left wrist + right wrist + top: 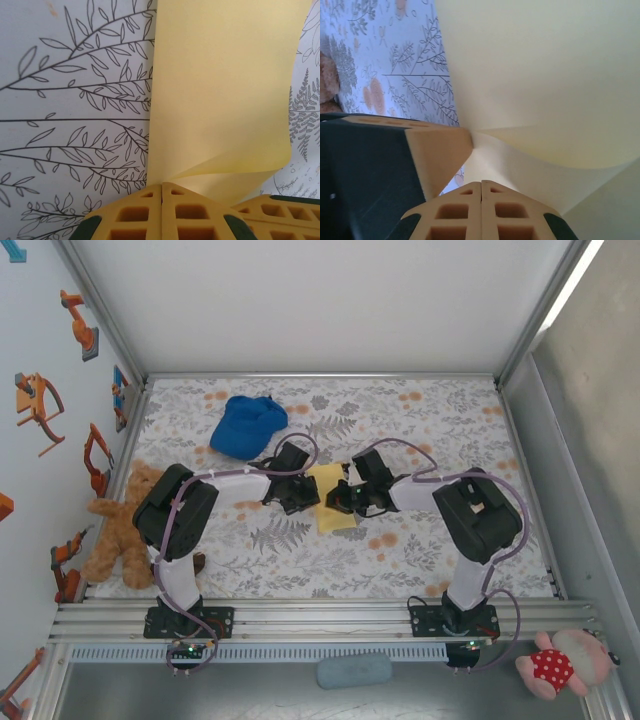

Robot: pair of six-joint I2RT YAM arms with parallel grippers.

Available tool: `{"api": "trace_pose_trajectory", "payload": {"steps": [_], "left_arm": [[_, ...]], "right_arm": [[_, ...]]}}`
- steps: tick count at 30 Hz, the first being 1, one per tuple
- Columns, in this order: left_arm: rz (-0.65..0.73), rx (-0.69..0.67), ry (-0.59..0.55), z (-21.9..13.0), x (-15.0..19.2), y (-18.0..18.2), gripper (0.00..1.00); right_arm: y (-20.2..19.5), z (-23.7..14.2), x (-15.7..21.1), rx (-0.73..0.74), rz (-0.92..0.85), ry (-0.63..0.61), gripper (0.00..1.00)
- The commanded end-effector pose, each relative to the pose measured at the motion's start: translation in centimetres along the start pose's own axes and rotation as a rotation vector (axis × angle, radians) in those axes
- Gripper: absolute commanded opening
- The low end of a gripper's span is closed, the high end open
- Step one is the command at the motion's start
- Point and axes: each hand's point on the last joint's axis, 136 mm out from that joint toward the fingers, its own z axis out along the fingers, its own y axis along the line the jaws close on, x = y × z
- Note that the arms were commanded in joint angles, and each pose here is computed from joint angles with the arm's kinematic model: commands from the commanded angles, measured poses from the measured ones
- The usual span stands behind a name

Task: Fold a paper plane with a square sheet of paper (pick it up from the middle)
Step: Second fold the triangle at the center of the table.

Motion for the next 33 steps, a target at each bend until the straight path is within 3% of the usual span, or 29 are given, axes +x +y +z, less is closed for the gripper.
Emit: {"api": "trace_pose_trajectory", "payload": {"steps": [1, 13, 20, 27, 33], "left_arm": [[-0.009, -0.122, 0.051, 1.1, 1.4, 3.0, 0.0], [0.001, -0.101, 0.058, 0.9, 1.2, 2.3, 0.0], [0.045, 0.044, 0.015, -2.7, 0.5, -2.6, 0.01], [0.027, 0.135, 0.07, -2.0, 3.7, -4.1, 0.09], [0.031, 0.117, 0.117, -0.5, 5.4, -3.6, 0.08]], "right_arm": [[-0.6, -0.4, 0.0, 0.015, -0.038, 0.006, 0.0], [-4.9, 0.8, 0.5, 0.15, 0.011, 0.024, 0.0], [-8.3, 0.9, 2.1, 0.249, 0.116, 0.031, 0.0], [-9.8, 1.0, 3.0, 0.289, 0.185, 0.033, 0.0], [-9.9, 1.0, 3.2, 0.301, 0.197, 0.043, 0.0]]}}
